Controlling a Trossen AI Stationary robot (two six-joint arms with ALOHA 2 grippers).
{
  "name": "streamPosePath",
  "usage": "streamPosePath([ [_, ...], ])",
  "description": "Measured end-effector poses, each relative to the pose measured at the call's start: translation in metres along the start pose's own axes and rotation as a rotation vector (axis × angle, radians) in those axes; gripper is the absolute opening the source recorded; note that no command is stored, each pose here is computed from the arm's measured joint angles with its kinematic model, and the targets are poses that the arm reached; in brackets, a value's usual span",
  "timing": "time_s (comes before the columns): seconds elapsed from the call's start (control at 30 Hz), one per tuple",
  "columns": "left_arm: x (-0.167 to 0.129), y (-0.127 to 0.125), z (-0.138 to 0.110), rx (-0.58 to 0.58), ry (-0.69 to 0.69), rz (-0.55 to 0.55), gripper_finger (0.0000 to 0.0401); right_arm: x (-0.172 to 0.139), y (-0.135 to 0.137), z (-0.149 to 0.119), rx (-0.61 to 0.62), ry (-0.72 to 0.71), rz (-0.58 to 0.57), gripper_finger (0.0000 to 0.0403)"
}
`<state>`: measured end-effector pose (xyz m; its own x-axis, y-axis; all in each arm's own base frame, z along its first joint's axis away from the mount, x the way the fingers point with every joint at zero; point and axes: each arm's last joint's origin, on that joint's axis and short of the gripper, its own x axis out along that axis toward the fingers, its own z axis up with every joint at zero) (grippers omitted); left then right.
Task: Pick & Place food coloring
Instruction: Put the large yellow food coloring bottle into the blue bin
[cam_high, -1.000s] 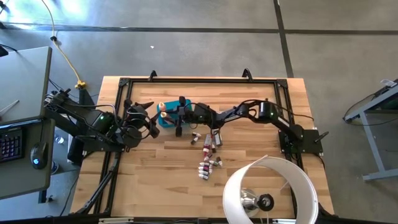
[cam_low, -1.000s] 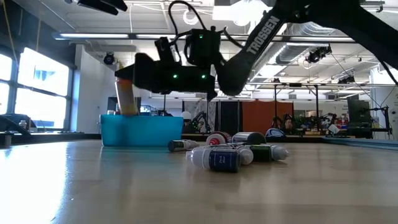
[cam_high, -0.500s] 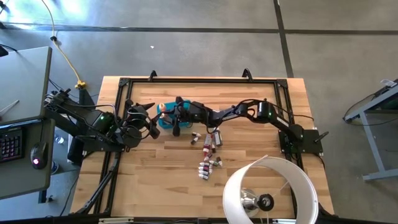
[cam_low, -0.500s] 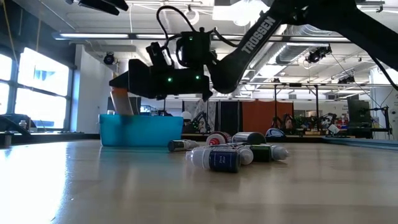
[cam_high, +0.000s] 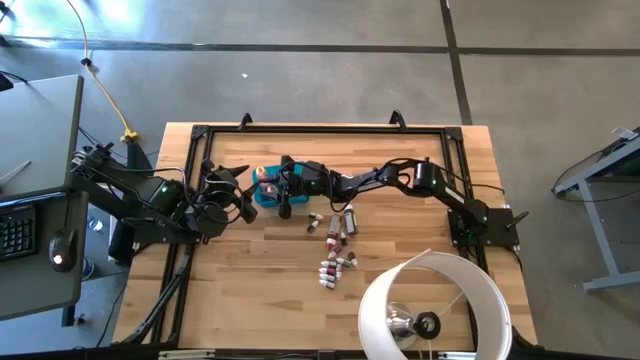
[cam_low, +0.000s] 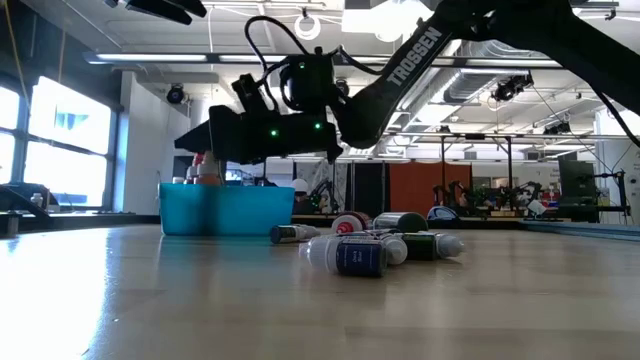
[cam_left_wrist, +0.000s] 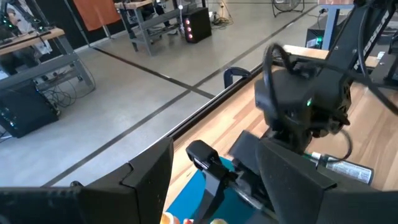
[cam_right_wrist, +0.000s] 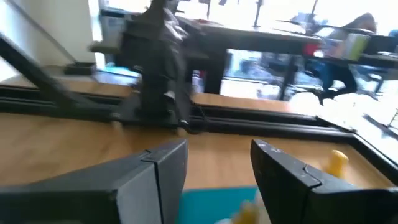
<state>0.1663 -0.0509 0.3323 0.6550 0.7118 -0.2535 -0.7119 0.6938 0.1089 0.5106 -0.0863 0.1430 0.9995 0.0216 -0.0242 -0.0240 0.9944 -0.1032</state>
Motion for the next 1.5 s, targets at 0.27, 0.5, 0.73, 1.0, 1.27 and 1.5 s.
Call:
streamPosePath([
  [0.27,0.000,-0.001,0.000,-0.003,0.013,-0.019,0.0227,-0.013,0.011,0.075,-0.075,-0.026,0.052,0.0170],
  [0.5,0.000,-0.002,-0.002,-0.014,0.050,-0.066,0.0227,-0.046,0.016,0.096,-0.082,0.433,0.019,0.0131],
  [0.73,0.000,-0.002,-0.002,-0.010,0.060,-0.078,0.0227,-0.046,0.016,0.066,-0.028,0.597,-0.013,0.0020],
  [1.0,0.000,-0.002,-0.003,-0.011,0.075,-0.098,0.0227,-0.034,0.008,0.021,-0.010,0.639,-0.063,0.0005],
  [1.27,0.000,-0.002,-0.003,-0.009,0.074,-0.096,0.0227,-0.027,-0.003,0.006,0.060,0.541,0.036,0.0002],
  [1.5,0.000,-0.002,-0.002,-0.006,0.059,-0.075,0.0227,-0.020,-0.004,-0.005,0.067,0.476,0.079,0.0001],
])
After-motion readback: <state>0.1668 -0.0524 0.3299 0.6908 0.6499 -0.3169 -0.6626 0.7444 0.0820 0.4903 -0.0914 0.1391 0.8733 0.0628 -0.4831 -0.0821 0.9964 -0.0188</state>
